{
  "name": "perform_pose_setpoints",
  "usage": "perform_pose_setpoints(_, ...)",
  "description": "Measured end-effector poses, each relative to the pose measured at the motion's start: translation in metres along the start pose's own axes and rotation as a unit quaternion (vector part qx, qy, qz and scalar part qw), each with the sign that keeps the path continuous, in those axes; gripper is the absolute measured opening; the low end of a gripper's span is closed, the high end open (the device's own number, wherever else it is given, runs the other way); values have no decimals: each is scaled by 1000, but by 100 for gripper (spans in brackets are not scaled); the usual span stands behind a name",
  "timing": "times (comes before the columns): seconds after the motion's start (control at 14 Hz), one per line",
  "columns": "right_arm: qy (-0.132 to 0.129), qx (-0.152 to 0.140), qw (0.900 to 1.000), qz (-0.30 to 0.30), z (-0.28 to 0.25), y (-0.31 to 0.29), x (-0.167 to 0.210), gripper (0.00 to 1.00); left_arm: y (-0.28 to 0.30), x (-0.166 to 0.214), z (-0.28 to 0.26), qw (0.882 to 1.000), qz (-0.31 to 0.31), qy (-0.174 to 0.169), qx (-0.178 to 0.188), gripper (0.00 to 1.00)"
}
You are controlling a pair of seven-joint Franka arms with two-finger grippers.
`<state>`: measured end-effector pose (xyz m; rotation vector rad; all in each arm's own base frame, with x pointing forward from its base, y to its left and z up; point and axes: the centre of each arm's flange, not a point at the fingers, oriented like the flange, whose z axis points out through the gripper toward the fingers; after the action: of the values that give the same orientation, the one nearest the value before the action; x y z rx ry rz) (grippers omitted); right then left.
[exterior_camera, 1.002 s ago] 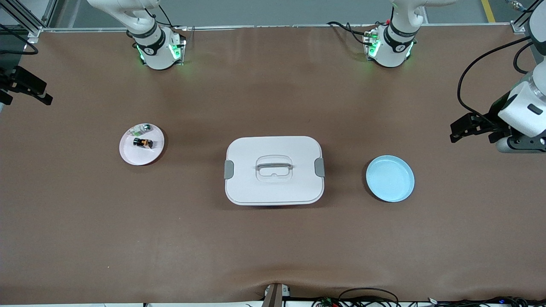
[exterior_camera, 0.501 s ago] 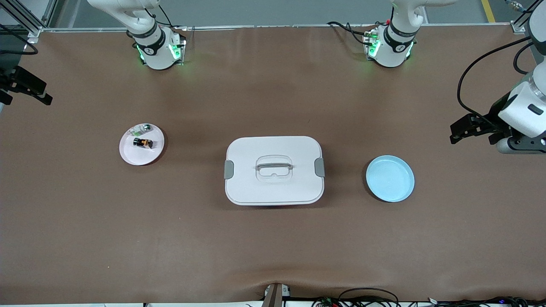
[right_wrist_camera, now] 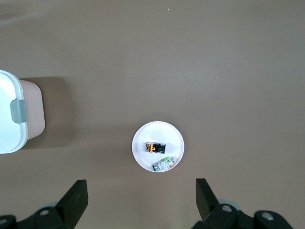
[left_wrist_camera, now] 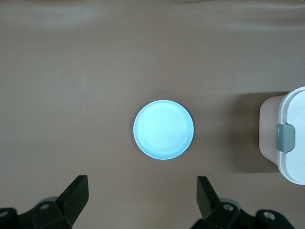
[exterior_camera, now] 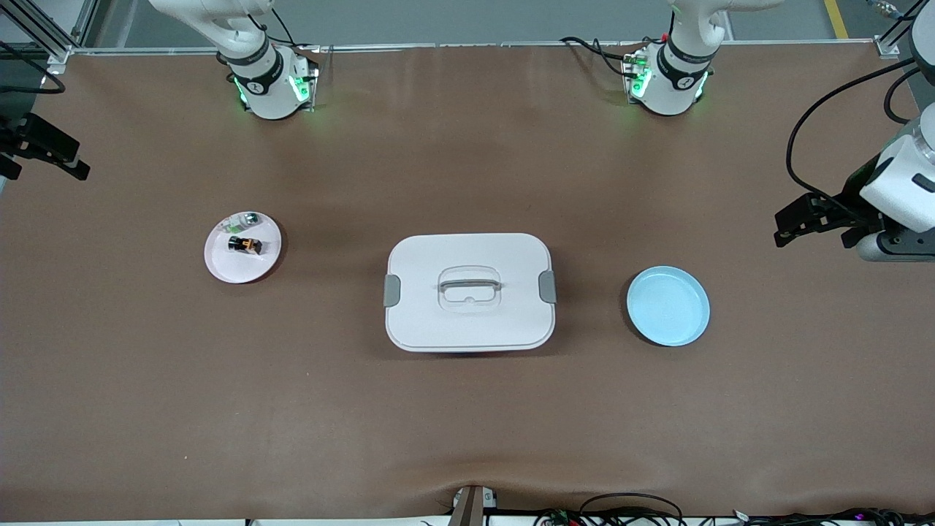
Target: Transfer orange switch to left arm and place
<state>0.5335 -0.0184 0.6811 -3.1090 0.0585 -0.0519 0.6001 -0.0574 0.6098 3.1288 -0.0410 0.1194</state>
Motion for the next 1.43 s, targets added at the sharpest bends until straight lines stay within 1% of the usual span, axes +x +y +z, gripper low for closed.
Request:
perform_pose_setpoints(0.36, 0, 0, 1000, -1, 0, -1, 0, 100, 17, -1, -4, 1000, 8, 5, -2, 100)
perform_pose_setpoints(1.07, 0, 0, 1000, -1, 0, -1, 0, 100, 9, 0, -7, 1000, 3, 8, -1, 100)
perform_pose_setpoints(1.43, 0, 0, 1000, -1, 0, -1, 0, 100, 11, 0, -7, 1000, 0, 6, -17, 100)
